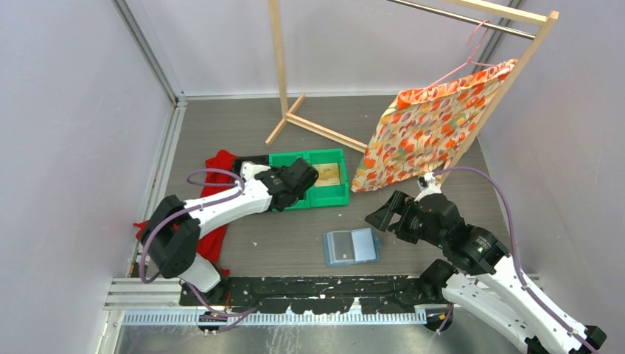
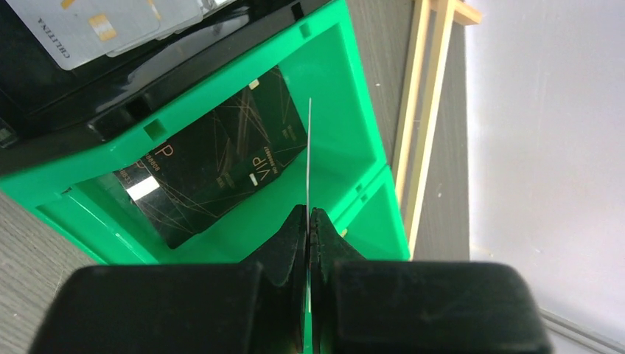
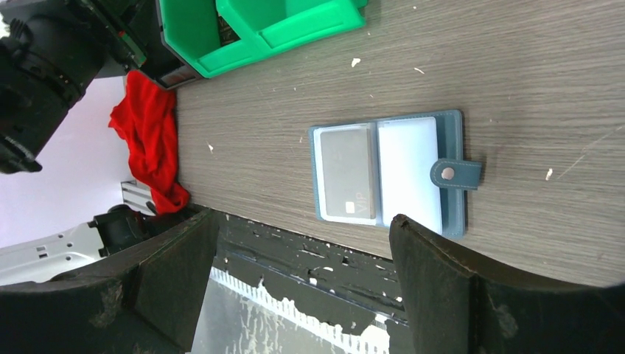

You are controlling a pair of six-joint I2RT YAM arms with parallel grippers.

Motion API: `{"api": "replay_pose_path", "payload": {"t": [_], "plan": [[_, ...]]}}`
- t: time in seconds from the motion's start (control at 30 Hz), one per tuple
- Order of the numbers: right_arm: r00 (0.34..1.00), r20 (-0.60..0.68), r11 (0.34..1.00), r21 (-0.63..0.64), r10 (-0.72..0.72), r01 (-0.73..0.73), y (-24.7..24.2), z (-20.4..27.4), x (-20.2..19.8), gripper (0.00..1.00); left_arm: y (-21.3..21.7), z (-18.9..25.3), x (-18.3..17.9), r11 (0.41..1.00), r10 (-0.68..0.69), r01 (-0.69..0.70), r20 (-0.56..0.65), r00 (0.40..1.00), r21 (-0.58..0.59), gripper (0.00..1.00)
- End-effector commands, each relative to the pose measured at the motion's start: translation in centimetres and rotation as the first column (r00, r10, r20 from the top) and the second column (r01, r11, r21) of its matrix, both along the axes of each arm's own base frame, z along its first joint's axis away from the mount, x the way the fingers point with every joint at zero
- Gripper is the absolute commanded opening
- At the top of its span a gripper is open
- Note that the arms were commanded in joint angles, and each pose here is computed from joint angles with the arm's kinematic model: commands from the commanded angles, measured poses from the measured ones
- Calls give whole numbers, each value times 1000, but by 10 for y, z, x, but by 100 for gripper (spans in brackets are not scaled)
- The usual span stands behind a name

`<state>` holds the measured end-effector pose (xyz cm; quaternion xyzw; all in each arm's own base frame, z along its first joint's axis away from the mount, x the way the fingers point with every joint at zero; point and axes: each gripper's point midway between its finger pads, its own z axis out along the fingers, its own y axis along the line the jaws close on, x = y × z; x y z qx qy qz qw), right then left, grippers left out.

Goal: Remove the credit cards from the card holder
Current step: Place the credit card in the storage box.

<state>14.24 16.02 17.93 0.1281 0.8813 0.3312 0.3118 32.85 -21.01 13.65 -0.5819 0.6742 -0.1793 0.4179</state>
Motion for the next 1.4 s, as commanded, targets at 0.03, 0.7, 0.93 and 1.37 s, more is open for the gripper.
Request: {"api": "replay_pose_path", "payload": {"t": [0.03,0.7,0.93,1.37], "plan": [[1000,25,1000,9,-13,13,-6,15,-2,90,-10,-4,21,934,234,-210,50,971,-289,1],[1000,-7,1000,-9,15,-15,0,8,-2,90,-8,-44,31,894,280,-254,17,960,-369,1],[1000,-8,1000,-3,8,-8,-1,8,-3,90,-17,-41,32,894,248,-223,15,969,-389,36],[1000,-5,1000,5,10,-10,-5,5,-9,90,-10,-19,13,902,204,-196,-19,979,-384,40]]}}
